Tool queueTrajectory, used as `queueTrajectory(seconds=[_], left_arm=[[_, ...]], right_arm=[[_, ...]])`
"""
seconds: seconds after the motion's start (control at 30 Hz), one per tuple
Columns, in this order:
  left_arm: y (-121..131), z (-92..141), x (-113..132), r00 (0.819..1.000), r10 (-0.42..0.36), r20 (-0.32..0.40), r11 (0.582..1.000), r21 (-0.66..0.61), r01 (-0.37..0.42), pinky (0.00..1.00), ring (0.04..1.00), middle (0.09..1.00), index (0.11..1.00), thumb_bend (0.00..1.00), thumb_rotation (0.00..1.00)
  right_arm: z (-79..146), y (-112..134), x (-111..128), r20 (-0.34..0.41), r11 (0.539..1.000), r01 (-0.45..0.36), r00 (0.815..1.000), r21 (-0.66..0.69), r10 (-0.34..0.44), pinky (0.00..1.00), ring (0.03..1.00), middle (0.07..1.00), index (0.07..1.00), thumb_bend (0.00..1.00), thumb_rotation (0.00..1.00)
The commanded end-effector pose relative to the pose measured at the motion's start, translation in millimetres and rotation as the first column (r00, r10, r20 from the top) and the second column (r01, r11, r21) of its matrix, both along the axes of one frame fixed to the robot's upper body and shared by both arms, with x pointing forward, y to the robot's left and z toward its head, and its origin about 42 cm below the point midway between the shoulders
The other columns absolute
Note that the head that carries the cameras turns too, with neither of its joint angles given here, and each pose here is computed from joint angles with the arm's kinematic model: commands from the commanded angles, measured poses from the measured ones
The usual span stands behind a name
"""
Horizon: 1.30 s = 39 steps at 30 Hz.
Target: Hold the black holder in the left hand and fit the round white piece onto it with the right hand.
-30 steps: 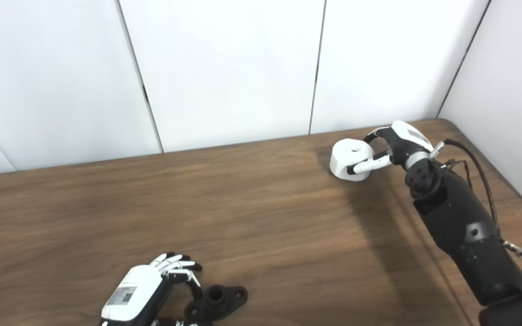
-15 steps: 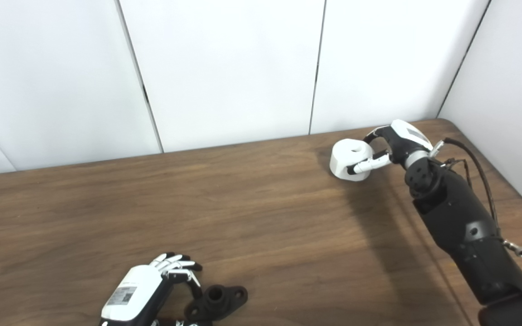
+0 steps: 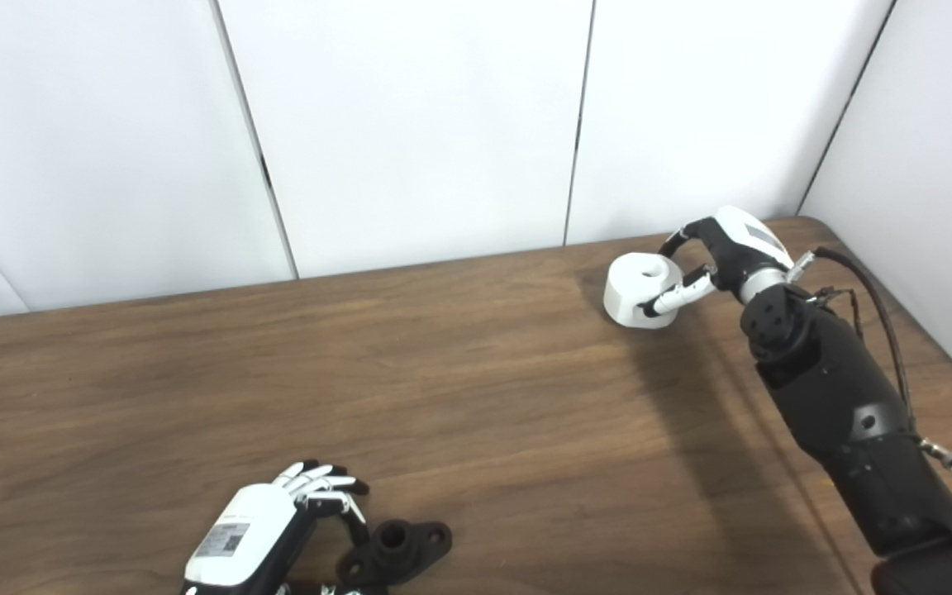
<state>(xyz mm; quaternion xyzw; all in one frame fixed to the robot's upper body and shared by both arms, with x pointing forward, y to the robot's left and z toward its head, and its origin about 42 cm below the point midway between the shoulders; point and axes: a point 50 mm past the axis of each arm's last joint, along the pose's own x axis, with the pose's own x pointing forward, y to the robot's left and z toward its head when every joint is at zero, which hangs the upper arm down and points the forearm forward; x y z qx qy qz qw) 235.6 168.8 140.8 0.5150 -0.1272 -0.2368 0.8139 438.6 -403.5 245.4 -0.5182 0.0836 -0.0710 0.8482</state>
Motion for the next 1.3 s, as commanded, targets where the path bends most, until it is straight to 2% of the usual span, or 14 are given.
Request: queueTrajectory(seconds=[0.0, 0.5, 0.63, 0.8, 0.93, 1.1, 1.27], left_arm=[[2.9, -5.5, -3.9, 1.0, -0.001, -0.025, 0.999, 0.052, 0.002, 0.94, 0.87, 0.789, 0.487, 0.52, 0.05], [0.1, -6.5, -2.6, 1.0, 0.0, -0.03, 0.999, 0.053, 0.002, 0.95, 0.876, 0.792, 0.487, 0.52, 0.05], [-1.5, -5.0, -2.3, 1.0, -0.002, -0.028, 0.998, 0.062, 0.004, 0.95, 0.879, 0.796, 0.487, 0.52, 0.05], [-4.1, -4.9, -1.1, 1.0, -0.002, -0.02, 0.998, 0.059, 0.003, 0.95, 0.875, 0.792, 0.487, 0.52, 0.05], [-7.3, -3.3, 0.1, 1.0, 0.002, -0.018, 0.999, 0.052, -0.001, 0.94, 0.872, 0.791, 0.488, 0.52, 0.05], [-9.9, -4.3, 0.8, 1.0, 0.007, -0.014, 0.999, 0.052, -0.006, 0.94, 0.867, 0.781, 0.488, 0.52, 0.05], [-12.9, -1.2, 3.1, 1.0, 0.003, -0.013, 0.998, 0.059, -0.002, 0.96, 0.87, 0.787, 0.488, 0.52, 0.06]], right_arm=[[29.9, -2.6, 6.4, 0.112, 1.0, -0.013, 0.994, -0.027, 0.016, 0.91, 0.898, 0.81, 0.486, 0.53, 0.14], [34.3, -3.2, 1.2, 0.114, 0.997, -0.041, 0.992, -0.061, 0.047, 0.94, 0.918, 0.814, 0.487, 0.52, 0.14], [47.9, 8.5, -8.4, 0.131, 0.992, -0.096, 0.986, -0.08, 0.106, 0.94, 0.926, 0.818, 0.486, 0.52, 0.15], [67.8, 33.5, -32.7, 0.195, 0.98, -0.2, 0.961, -0.011, 0.198, 0.92, 0.895, 0.803, 0.484, 0.53, 0.14], [85.8, 56.6, -59.6, 0.209, 0.963, -0.269, 0.943, 0.014, 0.26, 0.92, 0.886, 0.797, 0.484, 0.53, 0.15], [91.5, 81.8, -88.4, 0.178, 0.929, -0.371, 0.912, -0.024, 0.369, 0.92, 0.89, 0.803, 0.484, 0.52, 0.14], [93.3, 109.7, -119.4, 0.129, 0.876, -0.48, 0.867, -0.046, 0.481, 0.9, 0.9, 0.805, 0.483, 0.52, 0.14]])
